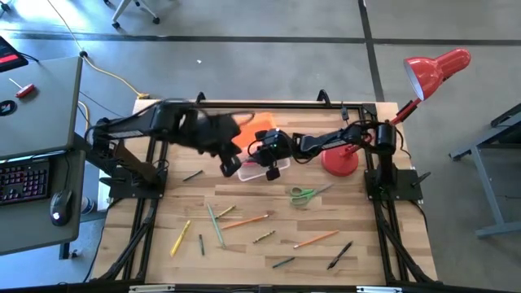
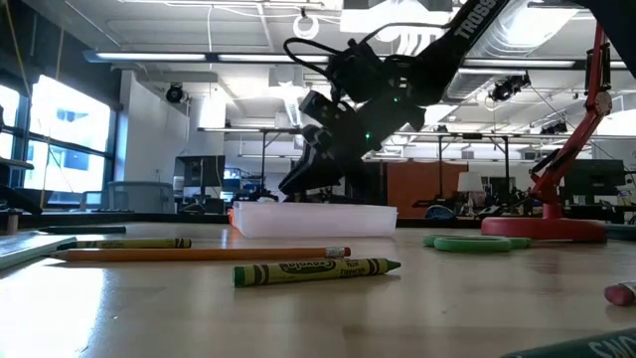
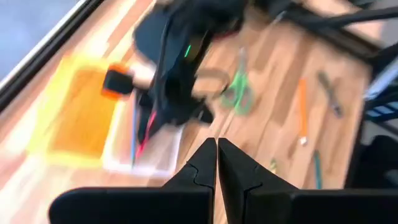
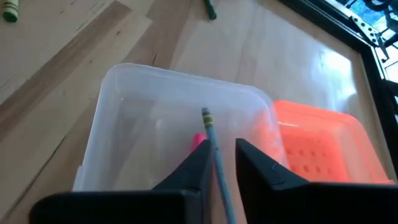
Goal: Pick & place school supplies into a supply box
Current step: Put the yellow pen into the orange supply box
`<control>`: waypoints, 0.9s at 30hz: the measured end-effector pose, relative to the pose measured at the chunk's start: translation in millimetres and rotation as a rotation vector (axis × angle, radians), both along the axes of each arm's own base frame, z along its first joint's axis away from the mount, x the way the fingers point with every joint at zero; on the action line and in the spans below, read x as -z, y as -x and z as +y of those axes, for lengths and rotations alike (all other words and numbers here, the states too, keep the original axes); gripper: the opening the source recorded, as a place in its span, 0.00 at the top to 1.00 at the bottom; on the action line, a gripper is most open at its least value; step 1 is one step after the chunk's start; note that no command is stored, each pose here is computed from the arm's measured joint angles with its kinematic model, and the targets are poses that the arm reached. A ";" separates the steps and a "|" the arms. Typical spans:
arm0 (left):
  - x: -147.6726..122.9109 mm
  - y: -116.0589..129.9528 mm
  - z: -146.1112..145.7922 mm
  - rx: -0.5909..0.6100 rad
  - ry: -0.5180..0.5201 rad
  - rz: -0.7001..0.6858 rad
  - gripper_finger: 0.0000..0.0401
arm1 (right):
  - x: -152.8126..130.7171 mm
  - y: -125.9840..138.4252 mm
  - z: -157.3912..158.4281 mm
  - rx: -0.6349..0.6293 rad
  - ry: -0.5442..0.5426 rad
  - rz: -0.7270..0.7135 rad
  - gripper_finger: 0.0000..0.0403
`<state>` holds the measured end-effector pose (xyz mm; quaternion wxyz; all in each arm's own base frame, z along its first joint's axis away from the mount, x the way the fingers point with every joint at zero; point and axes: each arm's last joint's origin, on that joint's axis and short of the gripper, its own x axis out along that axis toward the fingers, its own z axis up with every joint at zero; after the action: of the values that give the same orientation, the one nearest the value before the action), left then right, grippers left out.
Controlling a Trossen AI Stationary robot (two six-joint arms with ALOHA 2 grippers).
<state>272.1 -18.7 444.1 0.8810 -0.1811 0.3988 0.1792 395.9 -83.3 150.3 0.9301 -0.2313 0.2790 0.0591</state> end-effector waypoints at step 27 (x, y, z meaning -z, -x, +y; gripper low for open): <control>240.8 115.0 -199.7 -0.693 0.527 0.329 0.88 | 0.9 0.9 -1.0 0.026 -0.050 0.009 0.75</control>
<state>157.1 -218.5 203.3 0.6182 -0.4906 0.4811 0.3817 395.1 -84.4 149.4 0.9351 -0.2041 0.2846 0.0550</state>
